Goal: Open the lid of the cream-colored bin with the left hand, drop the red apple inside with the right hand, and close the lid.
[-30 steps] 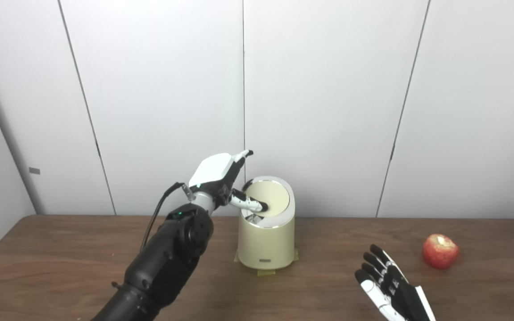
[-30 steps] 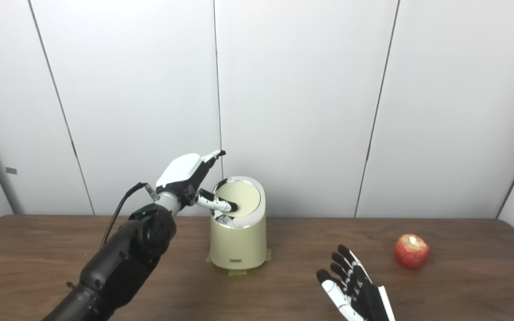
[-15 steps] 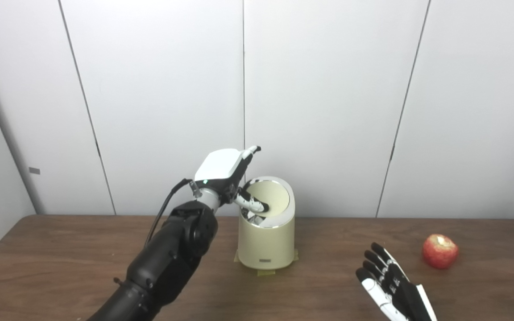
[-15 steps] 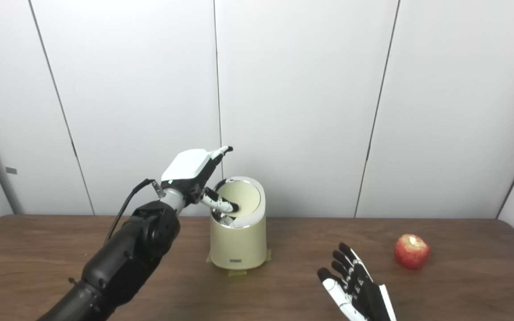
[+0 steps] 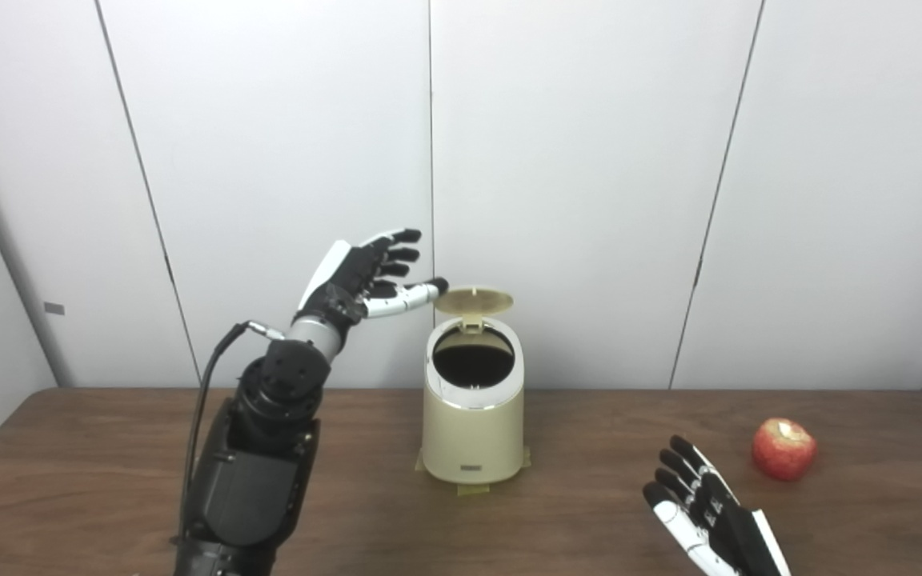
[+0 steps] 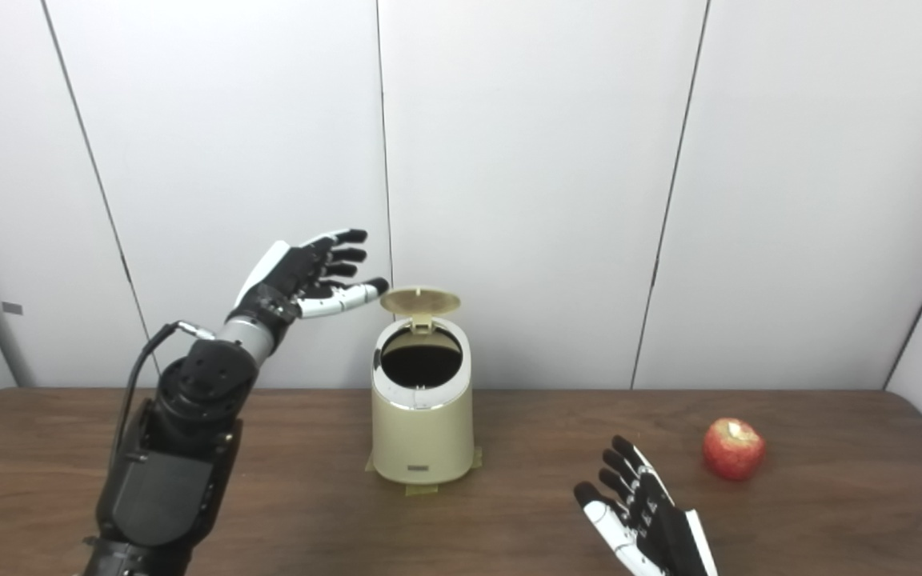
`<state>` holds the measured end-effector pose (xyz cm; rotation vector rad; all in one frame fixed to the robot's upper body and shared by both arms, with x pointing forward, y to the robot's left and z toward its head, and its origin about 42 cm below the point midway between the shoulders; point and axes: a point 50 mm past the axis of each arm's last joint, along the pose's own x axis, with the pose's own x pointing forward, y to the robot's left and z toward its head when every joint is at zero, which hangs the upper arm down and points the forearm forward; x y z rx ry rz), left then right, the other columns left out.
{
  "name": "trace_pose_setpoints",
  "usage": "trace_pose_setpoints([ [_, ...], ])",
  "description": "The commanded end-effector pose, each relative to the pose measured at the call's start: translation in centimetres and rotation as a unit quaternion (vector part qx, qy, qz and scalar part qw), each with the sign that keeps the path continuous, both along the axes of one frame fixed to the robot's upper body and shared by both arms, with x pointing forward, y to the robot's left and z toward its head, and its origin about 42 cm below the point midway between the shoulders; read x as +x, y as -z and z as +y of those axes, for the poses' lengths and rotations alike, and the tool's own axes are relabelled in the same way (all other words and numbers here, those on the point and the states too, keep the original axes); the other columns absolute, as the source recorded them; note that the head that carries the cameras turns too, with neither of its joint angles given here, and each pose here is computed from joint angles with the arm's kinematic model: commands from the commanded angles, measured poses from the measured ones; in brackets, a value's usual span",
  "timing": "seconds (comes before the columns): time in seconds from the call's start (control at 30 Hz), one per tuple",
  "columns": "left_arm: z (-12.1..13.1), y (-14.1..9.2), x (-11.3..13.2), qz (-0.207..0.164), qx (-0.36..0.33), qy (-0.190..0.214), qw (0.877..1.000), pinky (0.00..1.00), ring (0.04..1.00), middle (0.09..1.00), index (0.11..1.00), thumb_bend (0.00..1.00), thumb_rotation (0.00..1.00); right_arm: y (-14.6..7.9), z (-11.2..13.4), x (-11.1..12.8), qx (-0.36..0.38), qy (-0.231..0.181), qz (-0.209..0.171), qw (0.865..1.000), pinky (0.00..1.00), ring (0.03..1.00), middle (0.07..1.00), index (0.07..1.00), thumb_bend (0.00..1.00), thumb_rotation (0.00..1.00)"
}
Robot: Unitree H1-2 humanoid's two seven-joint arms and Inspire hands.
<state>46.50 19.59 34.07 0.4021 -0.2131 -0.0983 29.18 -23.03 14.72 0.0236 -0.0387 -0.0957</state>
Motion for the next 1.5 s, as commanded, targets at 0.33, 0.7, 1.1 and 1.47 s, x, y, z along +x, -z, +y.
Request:
trace_pose_setpoints([
  [0.33, 3.3, 7.0, -6.6, 0.027, -0.039, 0.001, 0.999, 0.82, 0.853, 0.881, 0.909, 0.30, 0.56, -1.8, -0.7, 0.3, -0.009, -0.003, -0.040, 0.999, 0.80, 0.867, 0.869, 0.883, 0.59, 0.49],
  [0.7, 5.6, 12.9, -13.1, 0.020, -0.090, -0.016, 0.996, 0.89, 0.906, 0.920, 0.941, 0.39, 0.92, -2.3, -1.0, -0.4, -0.015, -0.011, -0.045, 0.999, 0.81, 0.877, 0.876, 0.886, 0.54, 0.46],
  [1.1, 6.4, 17.2, -16.2, 0.025, -0.122, -0.048, 0.991, 0.94, 0.913, 0.921, 0.957, 0.39, 0.94, -2.9, -1.6, -0.5, -0.027, -0.002, -0.060, 0.998, 0.82, 0.888, 0.889, 0.899, 0.58, 0.47],
  [1.47, 8.3, 16.9, -16.1, 0.024, -0.128, -0.050, 0.990, 0.99, 0.944, 0.951, 0.969, 0.42, 0.90, -4.1, -3.6, -0.6, -0.145, 0.062, -0.081, 0.984, 0.71, 0.844, 0.883, 0.885, 0.65, 0.33],
])
